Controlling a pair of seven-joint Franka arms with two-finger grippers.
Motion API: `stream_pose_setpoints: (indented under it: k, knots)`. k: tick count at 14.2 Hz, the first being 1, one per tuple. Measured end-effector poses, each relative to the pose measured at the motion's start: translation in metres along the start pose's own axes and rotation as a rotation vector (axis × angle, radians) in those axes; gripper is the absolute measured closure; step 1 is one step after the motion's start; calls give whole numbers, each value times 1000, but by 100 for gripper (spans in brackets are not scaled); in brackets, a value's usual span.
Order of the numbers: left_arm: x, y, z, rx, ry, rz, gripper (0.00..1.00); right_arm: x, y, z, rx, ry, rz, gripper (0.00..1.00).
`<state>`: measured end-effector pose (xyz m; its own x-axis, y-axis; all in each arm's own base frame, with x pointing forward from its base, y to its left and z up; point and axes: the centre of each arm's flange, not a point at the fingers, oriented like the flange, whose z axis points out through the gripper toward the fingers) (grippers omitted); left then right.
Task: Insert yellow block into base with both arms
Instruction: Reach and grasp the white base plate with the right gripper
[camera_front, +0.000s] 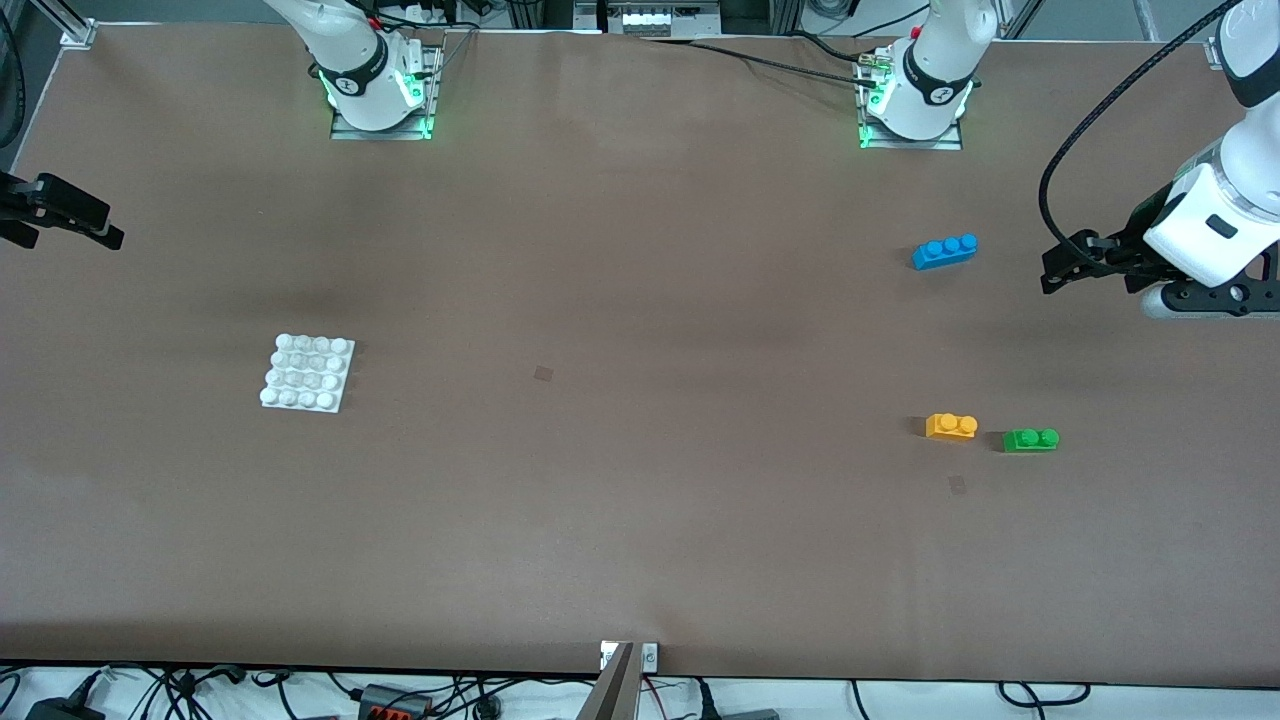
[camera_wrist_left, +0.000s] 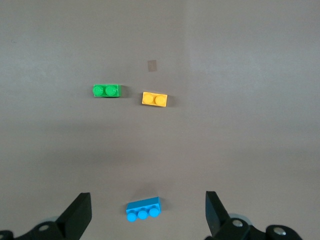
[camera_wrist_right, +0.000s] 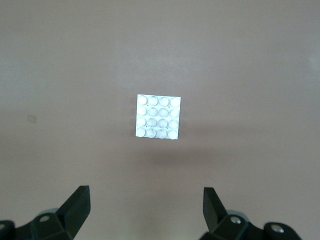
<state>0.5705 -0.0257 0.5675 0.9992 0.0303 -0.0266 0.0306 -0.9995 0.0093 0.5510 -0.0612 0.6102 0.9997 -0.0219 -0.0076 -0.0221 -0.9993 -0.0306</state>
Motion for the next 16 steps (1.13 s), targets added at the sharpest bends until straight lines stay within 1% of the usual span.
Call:
stream_pose_setpoints:
  k: [6, 8, 9, 11, 16]
  knots:
    - [0, 0, 0, 0, 0, 1, 0, 0, 0, 0, 0, -1, 0, 0]
    - [-1, 0, 0, 0, -5, 0, 0, -1, 0, 1, 0, -11, 1, 0]
    - [-1, 0, 1, 1, -7, 0, 0, -2, 1, 3, 1, -24, 2, 0]
    - [-1, 0, 1, 1, -8, 0, 0, -3, 1, 14, 5, -77, 2, 0]
    - [-1, 0, 1, 1, -11, 0, 0, 10, 2, 45, 7, -136, 4, 0]
